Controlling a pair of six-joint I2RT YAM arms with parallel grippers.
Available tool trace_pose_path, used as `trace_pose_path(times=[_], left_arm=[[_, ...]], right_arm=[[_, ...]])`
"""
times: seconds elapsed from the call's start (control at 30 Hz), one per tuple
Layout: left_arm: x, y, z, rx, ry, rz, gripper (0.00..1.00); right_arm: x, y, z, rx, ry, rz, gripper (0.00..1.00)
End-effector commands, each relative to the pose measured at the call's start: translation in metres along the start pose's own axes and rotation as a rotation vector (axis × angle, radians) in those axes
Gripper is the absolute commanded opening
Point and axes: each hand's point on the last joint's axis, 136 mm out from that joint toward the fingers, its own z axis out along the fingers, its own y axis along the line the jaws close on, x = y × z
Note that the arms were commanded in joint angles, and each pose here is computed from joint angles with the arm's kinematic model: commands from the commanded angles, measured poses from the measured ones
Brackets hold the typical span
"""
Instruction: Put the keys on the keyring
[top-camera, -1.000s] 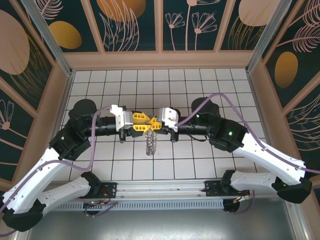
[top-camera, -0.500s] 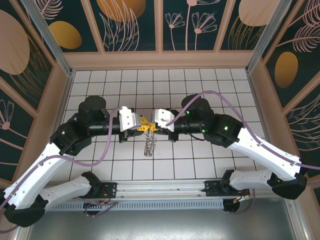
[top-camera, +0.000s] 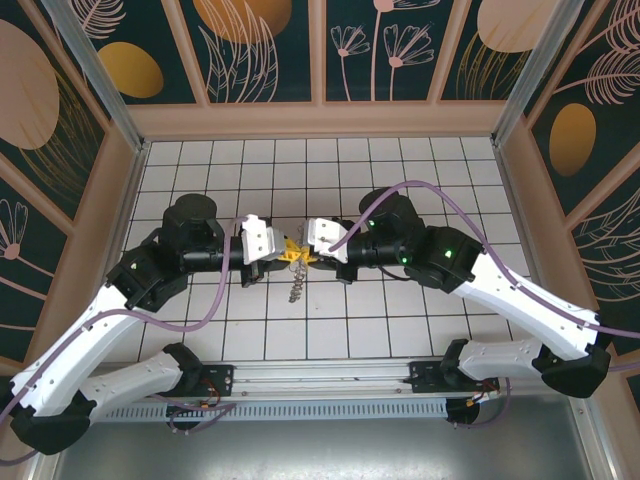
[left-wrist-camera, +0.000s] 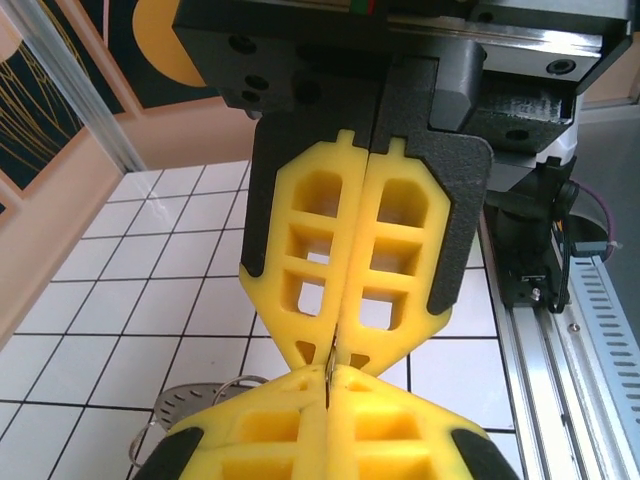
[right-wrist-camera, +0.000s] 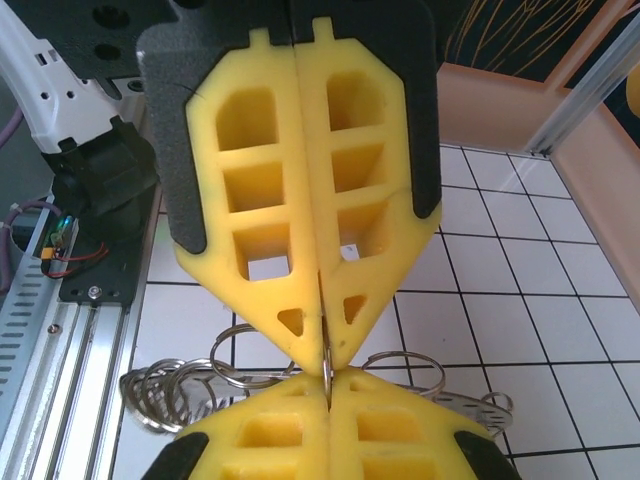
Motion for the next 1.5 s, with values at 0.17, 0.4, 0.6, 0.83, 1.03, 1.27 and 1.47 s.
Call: trace_pose_path(times=[0.17,0.4,0.6,0.83,1.03,1.27,1.47], left_arm=[[-0.056,-0.02,-0.021,0.056,-0.343,0.009,0.0],[-0.073,-0.031,-0.038,0.073,-0.494,0.013,0.0],[-0.071,-0.033,-0.035,0.104,-0.497,-0.004,0.0],[-0.066,-0.031,-0.031,0.093,-0.498,-0.013,0.0],[-0.065,-0.03,-0.029,0.094,-0.503,-0.017,0.0],[-0.068,-0.032,-0.031,0.11,-0.521,-0.006,0.0],[-0.067,-0.033,-0.029,0.123,-0.517,-0.009,0.0]], right_arm=[[-0.031,-0.002,-0.021,0.039,-0.181,0.011,0.14],[-0.031,0.004,-0.03,0.02,-0.257,0.05,0.17],[-0.034,0.006,-0.031,-0.006,-0.284,0.047,0.15],[-0.039,0.013,-0.033,-0.045,-0.315,0.033,0.18],[-0.039,0.013,-0.034,-0.044,-0.317,0.033,0.0],[-0.031,0.01,-0.027,-0.043,-0.266,0.071,0.0],[-0.03,0.003,-0.014,-0.062,-0.215,0.11,0.0]])
